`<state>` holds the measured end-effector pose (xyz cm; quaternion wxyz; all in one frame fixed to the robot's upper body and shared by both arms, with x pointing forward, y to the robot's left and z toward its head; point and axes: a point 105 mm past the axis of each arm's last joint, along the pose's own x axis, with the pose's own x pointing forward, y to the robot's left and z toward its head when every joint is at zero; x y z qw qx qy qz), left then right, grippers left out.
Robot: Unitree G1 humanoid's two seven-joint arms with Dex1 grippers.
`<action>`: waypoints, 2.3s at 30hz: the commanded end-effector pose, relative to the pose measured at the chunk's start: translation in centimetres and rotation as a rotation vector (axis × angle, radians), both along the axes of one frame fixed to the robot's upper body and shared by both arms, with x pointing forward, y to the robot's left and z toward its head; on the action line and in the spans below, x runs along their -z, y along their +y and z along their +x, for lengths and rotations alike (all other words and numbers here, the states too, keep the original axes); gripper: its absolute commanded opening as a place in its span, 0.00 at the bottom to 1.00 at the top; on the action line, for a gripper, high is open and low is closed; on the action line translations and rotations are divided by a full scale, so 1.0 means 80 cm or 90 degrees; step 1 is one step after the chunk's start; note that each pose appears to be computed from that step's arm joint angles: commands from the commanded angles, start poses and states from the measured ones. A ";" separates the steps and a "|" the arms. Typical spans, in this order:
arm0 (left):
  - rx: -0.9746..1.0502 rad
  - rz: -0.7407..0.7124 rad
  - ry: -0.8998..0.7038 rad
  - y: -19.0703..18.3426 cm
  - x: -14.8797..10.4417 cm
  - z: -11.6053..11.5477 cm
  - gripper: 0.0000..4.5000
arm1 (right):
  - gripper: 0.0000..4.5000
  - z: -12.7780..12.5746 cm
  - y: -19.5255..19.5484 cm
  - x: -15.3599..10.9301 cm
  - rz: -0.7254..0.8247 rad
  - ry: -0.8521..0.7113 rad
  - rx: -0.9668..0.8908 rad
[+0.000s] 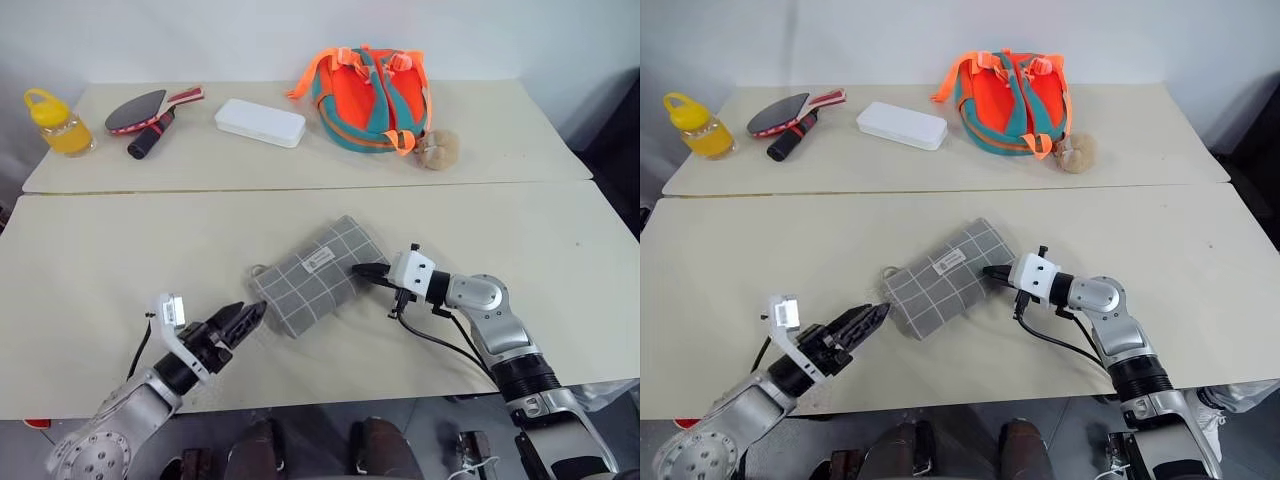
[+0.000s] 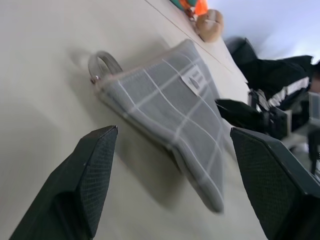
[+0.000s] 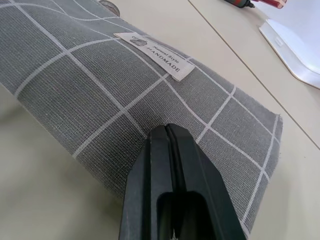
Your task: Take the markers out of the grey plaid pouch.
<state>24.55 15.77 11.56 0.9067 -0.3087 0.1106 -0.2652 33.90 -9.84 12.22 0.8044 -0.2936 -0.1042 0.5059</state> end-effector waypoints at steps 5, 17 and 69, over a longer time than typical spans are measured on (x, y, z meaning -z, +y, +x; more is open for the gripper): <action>0.045 -0.054 0.048 -0.025 0.005 0.005 0.85 | 0.01 0.000 0.001 -0.015 0.009 -0.025 -0.002; 0.034 -0.083 0.035 -0.033 -0.003 0.028 0.50 | 0.00 -0.001 0.006 -0.022 0.014 -0.034 -0.002; 0.256 0.955 -0.821 -0.043 -0.007 0.052 0.00 | 0.90 -0.090 0.038 -0.096 0.077 0.169 -0.168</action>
